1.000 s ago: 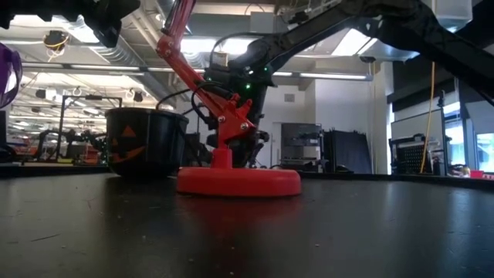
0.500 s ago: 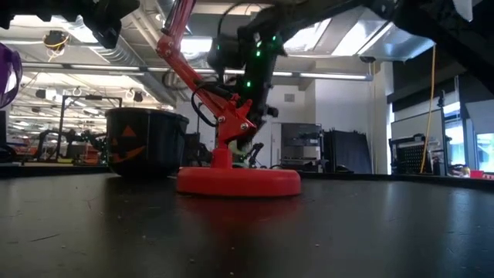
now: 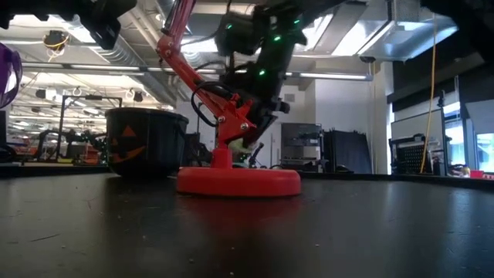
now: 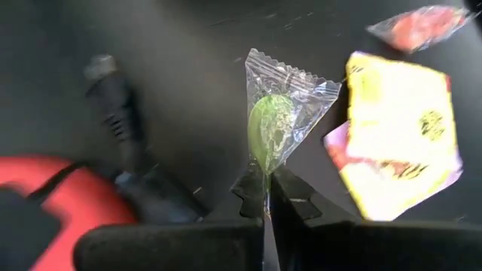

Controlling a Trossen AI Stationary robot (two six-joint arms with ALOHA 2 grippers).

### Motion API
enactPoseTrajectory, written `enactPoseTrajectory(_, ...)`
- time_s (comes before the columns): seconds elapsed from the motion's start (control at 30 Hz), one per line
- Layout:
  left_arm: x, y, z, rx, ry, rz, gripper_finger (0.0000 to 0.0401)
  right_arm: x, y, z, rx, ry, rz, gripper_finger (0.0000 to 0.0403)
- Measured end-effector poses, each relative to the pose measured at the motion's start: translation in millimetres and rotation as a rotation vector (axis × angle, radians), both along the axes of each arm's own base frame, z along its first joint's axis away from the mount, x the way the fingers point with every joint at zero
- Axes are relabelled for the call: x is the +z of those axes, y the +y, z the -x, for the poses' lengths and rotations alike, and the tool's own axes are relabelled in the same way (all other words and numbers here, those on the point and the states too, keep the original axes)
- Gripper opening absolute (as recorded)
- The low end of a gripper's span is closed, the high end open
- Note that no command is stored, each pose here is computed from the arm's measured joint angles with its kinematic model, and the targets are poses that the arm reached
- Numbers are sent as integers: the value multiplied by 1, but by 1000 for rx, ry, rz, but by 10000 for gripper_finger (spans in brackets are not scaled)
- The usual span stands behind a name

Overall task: Organize candy in baskets
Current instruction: Put the green gummy into the orange bucket

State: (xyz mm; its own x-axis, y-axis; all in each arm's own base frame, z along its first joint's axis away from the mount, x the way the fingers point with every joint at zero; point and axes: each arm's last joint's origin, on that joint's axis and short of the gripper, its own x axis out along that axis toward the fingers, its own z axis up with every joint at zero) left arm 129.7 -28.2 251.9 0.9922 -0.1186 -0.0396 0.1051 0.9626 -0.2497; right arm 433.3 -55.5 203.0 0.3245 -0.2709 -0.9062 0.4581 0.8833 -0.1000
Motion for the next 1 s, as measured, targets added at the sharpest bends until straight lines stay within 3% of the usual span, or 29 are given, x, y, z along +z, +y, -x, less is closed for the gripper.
enactPoseTrajectory(0.3, 0, -1, 0, 13, 1, 1, 174, 18, 41, 71, -69, -212, -74, 2)
enactPoseTrajectory(0.73, 0, 0, 0, 39, 1, -4, 174, 82, 178, 165, 363, -415, -187, 2)
enactPoseTrajectory(1.0, 0, 0, 0, 46, -1, 1, 174, 91, 227, 207, 440, -400, -346, 2)
